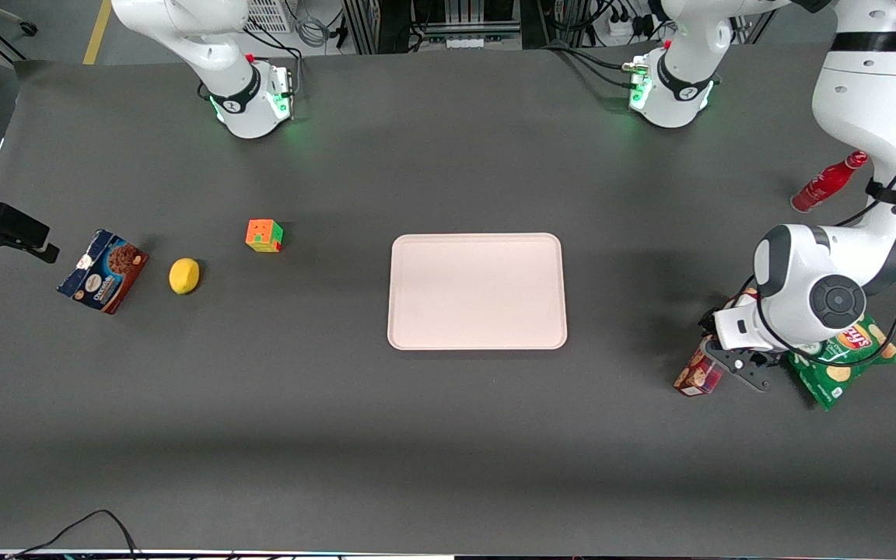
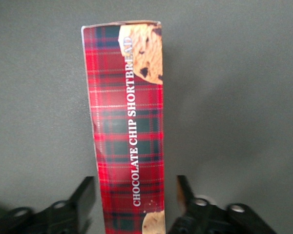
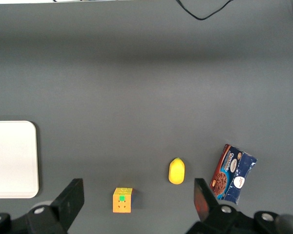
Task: Place red cookie box on tray
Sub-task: 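Lower the left gripper over the box and close it around the box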
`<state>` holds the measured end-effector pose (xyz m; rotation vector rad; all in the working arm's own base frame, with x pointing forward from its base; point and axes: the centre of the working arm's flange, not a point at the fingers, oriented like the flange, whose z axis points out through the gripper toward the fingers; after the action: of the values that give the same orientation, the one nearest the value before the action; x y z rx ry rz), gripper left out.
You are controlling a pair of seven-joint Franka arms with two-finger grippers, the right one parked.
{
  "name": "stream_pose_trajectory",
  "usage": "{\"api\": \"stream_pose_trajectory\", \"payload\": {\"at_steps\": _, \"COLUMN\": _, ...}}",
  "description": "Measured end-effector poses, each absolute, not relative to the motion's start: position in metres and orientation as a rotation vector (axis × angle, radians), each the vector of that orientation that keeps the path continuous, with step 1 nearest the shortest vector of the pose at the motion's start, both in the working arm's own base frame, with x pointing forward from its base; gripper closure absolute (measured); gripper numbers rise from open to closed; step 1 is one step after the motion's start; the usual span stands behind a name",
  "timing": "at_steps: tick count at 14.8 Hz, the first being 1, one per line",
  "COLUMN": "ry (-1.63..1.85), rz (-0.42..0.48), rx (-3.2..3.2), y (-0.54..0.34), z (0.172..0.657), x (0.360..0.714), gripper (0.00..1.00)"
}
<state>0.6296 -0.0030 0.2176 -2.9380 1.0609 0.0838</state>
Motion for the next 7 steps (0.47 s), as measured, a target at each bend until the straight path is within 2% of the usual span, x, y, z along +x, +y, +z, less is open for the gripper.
{"api": "stream_pose_trajectory", "payload": {"at_steps": 3, "ry": 1.062, "rz": 0.081, "rx": -2.937, "y": -0.0033, "z": 0.2179, "x": 0.63, "gripper": 0.57}}
{"api": "stream_pose_trajectory", "payload": {"at_steps": 4, "ry": 1.062, "rz": 0.077, "rx": -2.937, "y": -0.0033, "z": 0.2188, "x": 0.6307, "gripper": 0.65}}
{"api": "stream_pose_trajectory", "payload": {"at_steps": 7, "ry": 1.06, "rz": 0.067, "rx": -2.935, "y": -0.0035, "z": 0.2219, "x": 0.6333, "gripper": 0.65}}
